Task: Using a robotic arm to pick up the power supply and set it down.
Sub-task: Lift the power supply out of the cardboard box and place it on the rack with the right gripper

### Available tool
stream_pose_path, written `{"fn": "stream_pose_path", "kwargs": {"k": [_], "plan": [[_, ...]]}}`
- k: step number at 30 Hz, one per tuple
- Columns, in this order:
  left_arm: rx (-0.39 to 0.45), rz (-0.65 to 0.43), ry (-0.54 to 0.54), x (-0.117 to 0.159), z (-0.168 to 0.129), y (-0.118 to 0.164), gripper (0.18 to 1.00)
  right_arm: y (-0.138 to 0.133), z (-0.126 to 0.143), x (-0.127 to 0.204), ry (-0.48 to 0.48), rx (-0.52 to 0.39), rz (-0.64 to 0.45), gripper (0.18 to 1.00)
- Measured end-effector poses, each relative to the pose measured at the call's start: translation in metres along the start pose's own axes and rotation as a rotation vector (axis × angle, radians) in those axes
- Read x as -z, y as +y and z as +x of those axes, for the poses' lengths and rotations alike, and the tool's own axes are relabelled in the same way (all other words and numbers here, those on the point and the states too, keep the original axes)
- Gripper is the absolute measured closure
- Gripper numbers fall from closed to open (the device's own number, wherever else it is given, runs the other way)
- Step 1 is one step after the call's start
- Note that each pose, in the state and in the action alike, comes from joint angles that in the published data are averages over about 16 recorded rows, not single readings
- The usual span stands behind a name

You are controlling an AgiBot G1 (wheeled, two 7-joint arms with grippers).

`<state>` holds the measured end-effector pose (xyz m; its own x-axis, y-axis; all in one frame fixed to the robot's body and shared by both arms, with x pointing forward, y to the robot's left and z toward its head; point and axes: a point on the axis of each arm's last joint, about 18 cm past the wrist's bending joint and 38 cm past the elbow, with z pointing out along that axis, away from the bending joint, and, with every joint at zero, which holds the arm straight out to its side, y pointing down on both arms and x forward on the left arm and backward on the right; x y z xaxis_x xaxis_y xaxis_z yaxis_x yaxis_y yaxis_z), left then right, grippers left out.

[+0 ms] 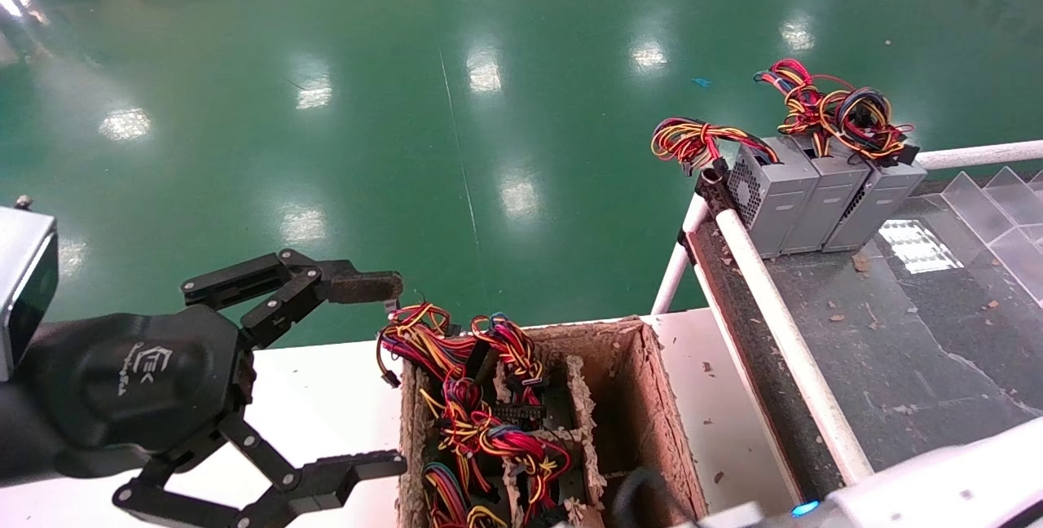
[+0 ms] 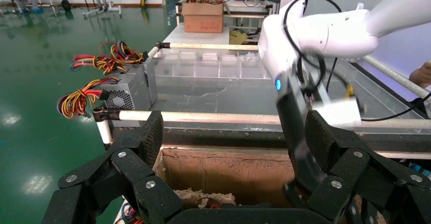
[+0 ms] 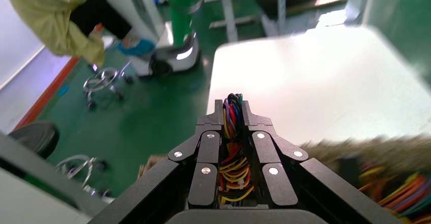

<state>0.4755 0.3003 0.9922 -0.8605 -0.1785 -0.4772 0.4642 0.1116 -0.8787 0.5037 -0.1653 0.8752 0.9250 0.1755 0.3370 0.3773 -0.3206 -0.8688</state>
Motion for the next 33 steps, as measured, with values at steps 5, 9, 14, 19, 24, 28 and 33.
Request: {"fn": "stream_pose_path", "kwargs": {"k": [5, 9, 14, 19, 24, 28, 33], "plan": [[0.000, 0.000, 0.000, 0.000, 0.000, 0.000, 0.184, -0.021, 0.002, 0.022, 0.035, 0.044, 0.063, 0.930], [0.000, 0.000, 0.000, 0.000, 0.000, 0.000, 0.184, -0.038, 0.001, 0.044, 0.072, 0.084, 0.107, 0.930], [0.000, 0.000, 0.000, 0.000, 0.000, 0.000, 0.184, -0.058, -0.001, 0.077, 0.129, 0.134, 0.149, 0.930], [0.000, 0.000, 0.000, 0.000, 0.000, 0.000, 0.184, -0.079, -0.008, 0.114, 0.198, 0.188, 0.176, 0.930], [0.000, 0.000, 0.000, 0.000, 0.000, 0.000, 0.184, -0.100, -0.016, 0.152, 0.285, 0.246, 0.182, 0.930], [0.000, 0.000, 0.000, 0.000, 0.000, 0.000, 0.184, -0.116, -0.023, 0.182, 0.363, 0.291, 0.168, 0.930], [0.000, 0.000, 0.000, 0.000, 0.000, 0.000, 0.184, -0.133, -0.030, 0.221, 0.480, 0.339, 0.117, 0.931]]}}
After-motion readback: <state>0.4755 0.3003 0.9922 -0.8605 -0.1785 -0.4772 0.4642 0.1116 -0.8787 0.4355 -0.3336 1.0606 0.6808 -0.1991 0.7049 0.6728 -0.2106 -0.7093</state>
